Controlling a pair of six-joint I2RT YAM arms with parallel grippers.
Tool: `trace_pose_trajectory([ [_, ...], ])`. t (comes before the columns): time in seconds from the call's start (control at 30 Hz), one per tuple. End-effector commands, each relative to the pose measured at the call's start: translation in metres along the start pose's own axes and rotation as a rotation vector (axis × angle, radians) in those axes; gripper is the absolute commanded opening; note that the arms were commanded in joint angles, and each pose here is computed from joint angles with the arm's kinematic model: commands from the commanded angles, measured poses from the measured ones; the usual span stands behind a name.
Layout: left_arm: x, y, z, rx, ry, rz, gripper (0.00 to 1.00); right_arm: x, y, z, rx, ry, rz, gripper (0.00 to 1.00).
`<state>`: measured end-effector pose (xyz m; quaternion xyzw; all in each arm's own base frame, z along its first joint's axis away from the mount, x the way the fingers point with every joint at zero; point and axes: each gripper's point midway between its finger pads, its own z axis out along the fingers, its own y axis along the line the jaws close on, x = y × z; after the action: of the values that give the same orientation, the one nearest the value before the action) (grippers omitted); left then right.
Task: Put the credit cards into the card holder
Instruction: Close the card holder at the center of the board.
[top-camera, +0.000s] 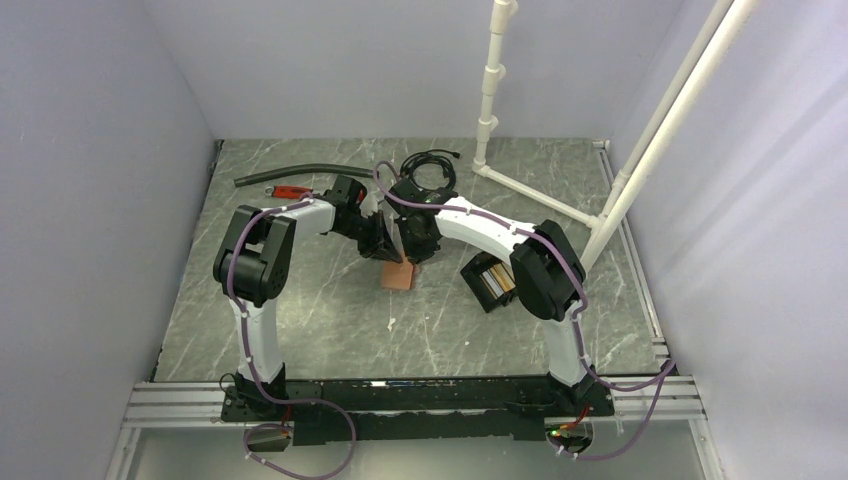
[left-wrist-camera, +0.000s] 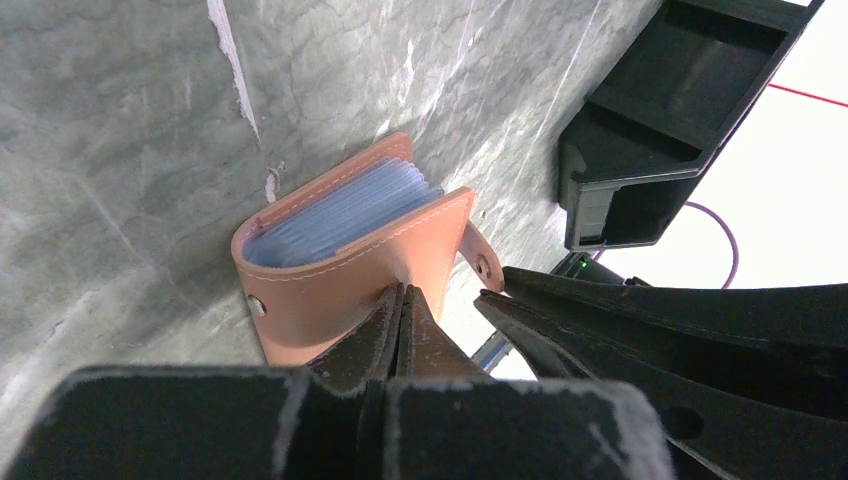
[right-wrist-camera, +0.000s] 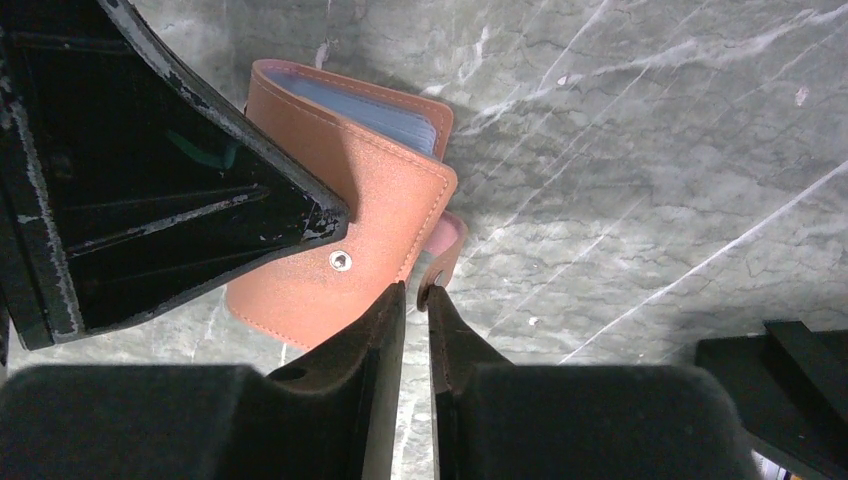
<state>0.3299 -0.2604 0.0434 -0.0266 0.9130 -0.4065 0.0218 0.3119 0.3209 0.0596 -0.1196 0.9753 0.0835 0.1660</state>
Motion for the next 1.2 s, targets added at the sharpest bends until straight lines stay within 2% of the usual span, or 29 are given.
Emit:
trace_pose_trajectory([
  [0.0,0.004,0.020,0.007,-0.079,-0.009,0.001,0.00,0.003,-0.002,0.004,0.017,0.009,-0.012,0.17],
  [0.17,0.005,0.020,0.008,-0.077,-0.006,0.000,0.00,0.004,-0.003,0.004,0.017,0.010,-0.013,0.14],
  [0.3,0.004,0.020,0.008,-0.075,-0.008,0.002,0.00,0.006,-0.008,0.006,0.041,0.018,-0.017,0.19],
  [0.67,0.005,0.020,0.009,-0.075,-0.005,0.000,0.00,0.012,-0.024,0.010,0.108,0.012,-0.025,0.18],
  [0.9,0.005,0.021,0.009,-0.076,-0.004,0.000,0.00,0.011,-0.034,0.008,0.141,-0.004,-0.022,0.10],
  [1.0,0.005,0.020,0.009,-0.076,-0.004,0.001,0.00,0.009,-0.038,0.005,0.148,-0.022,-0.022,0.00],
  [1.03,0.005,0.021,0.010,-0.076,-0.003,0.001,0.00,0.008,-0.038,0.005,0.146,-0.031,-0.029,0.00],
  [1.1,0.006,0.021,0.010,-0.077,-0.003,0.001,0.00,0.003,-0.032,0.001,0.096,-0.067,-0.031,0.00],
  [1.17,0.006,0.021,0.010,-0.079,-0.003,0.000,0.00,-0.001,-0.019,-0.005,-0.031,-0.096,-0.008,0.00],
])
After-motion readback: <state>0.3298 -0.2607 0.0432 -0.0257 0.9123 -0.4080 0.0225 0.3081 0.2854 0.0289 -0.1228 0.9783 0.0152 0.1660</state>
